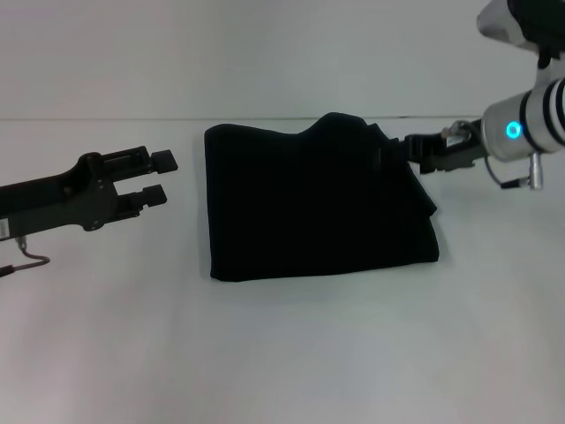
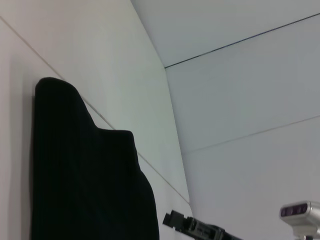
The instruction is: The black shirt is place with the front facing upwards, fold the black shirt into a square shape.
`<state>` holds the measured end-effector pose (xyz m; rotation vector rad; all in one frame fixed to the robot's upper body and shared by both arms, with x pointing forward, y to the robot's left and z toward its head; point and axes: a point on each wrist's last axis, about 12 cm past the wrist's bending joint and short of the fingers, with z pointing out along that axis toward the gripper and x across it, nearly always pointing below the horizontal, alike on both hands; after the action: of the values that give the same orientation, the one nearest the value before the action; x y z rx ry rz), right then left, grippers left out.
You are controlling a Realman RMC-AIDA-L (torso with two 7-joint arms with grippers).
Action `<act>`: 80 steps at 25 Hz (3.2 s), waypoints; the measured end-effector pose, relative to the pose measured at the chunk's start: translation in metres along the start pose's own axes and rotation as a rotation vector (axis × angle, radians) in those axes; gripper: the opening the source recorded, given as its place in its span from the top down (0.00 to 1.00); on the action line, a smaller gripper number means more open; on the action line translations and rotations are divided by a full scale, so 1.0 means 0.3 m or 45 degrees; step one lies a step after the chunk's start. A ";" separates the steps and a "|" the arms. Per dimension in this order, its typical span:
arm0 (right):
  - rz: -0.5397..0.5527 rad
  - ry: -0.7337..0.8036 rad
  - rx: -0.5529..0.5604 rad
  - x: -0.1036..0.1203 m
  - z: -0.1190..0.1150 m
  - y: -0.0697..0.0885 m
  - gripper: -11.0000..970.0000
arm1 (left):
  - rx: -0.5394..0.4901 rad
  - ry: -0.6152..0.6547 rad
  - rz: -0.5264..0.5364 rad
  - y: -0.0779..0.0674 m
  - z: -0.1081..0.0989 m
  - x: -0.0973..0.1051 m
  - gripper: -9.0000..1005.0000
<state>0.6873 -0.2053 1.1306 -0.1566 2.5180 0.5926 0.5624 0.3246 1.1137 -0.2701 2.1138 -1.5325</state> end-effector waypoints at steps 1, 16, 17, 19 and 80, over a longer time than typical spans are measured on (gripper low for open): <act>0.011 0.002 -0.007 0.007 0.005 0.002 0.05 | -0.002 -0.003 0.002 0.000 0.002 -0.001 0.30; 0.101 0.034 -0.022 0.086 0.056 0.008 0.05 | -0.010 -0.021 0.039 -0.006 0.032 -0.014 0.30; 0.105 0.033 -0.027 0.087 0.058 0.010 0.05 | -0.010 -0.021 0.042 -0.006 0.032 -0.014 0.30; 0.106 0.035 -0.034 0.093 0.063 0.018 0.05 | -0.010 -0.023 0.046 -0.005 0.032 -0.014 0.30; 0.103 0.036 -0.066 0.111 0.075 0.044 0.10 | -0.008 -0.103 0.045 -0.008 0.030 -0.041 0.30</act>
<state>0.6670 -0.1832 1.1007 -0.0828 2.5469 0.6928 0.5770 0.3219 1.1173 -0.2910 2.0499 -1.4708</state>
